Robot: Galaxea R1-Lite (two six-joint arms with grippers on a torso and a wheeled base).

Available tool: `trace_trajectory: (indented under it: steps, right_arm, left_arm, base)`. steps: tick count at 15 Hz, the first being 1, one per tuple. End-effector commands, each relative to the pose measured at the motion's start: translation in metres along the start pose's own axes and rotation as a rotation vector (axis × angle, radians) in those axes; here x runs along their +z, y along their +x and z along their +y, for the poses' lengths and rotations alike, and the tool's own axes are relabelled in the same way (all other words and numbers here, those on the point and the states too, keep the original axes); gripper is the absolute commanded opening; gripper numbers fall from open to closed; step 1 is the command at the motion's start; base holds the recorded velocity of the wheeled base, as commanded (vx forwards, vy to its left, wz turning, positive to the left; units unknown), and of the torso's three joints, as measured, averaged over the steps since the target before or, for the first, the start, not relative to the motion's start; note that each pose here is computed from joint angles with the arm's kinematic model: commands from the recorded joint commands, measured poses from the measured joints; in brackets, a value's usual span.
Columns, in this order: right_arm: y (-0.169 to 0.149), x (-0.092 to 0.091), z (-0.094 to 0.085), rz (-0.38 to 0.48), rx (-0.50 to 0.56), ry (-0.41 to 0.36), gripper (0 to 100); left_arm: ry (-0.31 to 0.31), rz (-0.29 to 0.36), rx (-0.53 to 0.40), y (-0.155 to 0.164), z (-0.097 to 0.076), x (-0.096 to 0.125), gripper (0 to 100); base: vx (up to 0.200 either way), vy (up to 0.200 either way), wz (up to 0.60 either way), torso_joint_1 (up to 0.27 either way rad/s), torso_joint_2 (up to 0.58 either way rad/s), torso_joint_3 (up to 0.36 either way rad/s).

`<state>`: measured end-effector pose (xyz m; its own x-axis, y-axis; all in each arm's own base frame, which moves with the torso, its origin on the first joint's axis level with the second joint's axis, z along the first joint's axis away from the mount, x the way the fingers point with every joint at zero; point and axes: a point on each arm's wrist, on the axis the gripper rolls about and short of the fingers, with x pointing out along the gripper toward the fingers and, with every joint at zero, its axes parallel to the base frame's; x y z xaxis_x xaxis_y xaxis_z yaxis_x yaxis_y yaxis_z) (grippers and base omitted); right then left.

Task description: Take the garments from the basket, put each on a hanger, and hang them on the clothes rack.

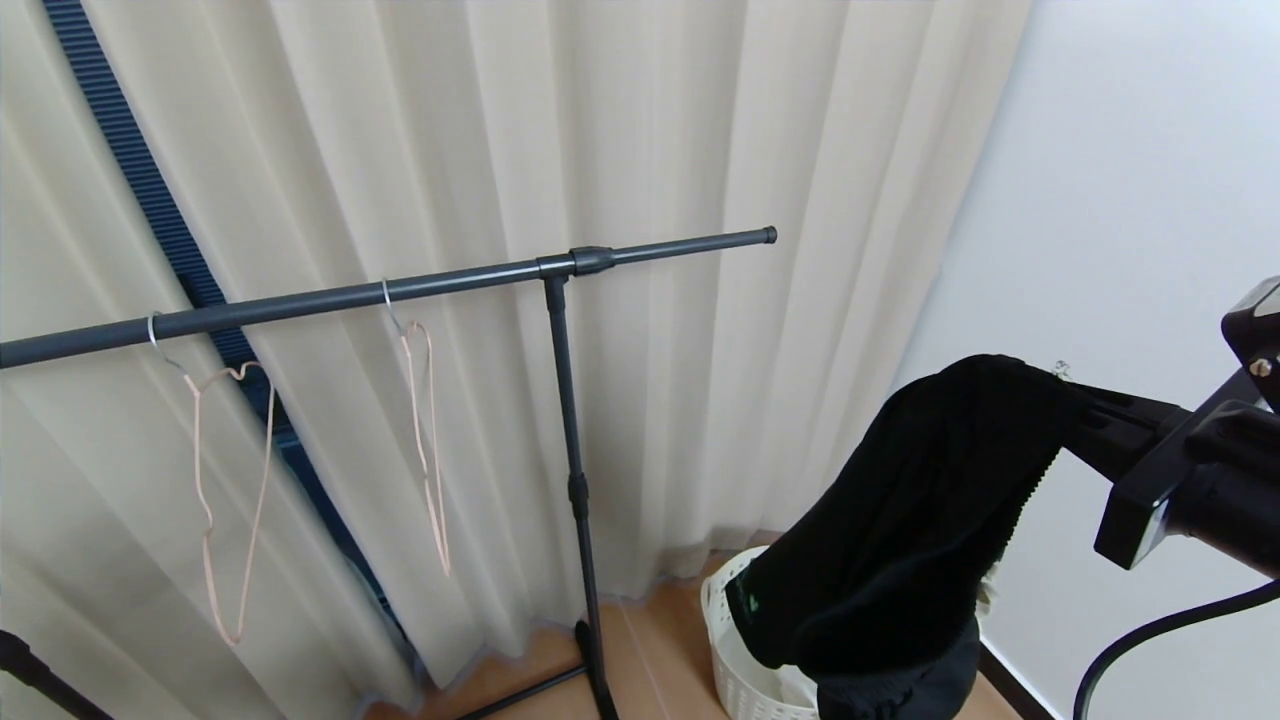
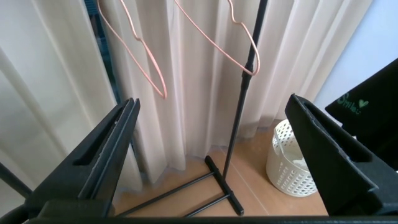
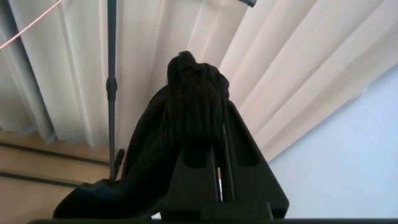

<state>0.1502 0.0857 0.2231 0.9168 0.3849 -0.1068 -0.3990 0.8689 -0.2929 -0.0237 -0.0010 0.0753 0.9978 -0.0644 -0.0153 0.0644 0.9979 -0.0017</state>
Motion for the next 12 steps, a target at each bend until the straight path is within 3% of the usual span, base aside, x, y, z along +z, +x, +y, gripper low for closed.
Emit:
trace_trajectory:
  steps: [1, 9, 12]
  right_arm:
    - [0.0000, -0.0002, 0.0002, -0.001, 0.000, -0.012, 0]
    - [0.0016, 0.0007, 0.0001, 0.000, -0.003, -0.015, 0]
    - [0.0016, -0.0002, 0.0003, 0.003, 0.000, -0.015, 0]
  left_arm:
    - [0.001, 0.002, 0.000, 0.0001, 0.0000, 0.0000, 100]
    - [-0.001, 0.000, 0.000, 0.0001, 0.0000, 0.0002, 100]
    - [-0.001, 0.000, 0.002, 0.0001, 0.0000, 0.0002, 100]
  base:
    - [0.000, 0.000, 0.00, 0.163, -0.34, -0.100]
    - [0.000, 0.000, 0.00, 0.035, -0.07, 0.043]
    - [0.000, 0.000, 0.60, 0.007, 0.00, 0.017]
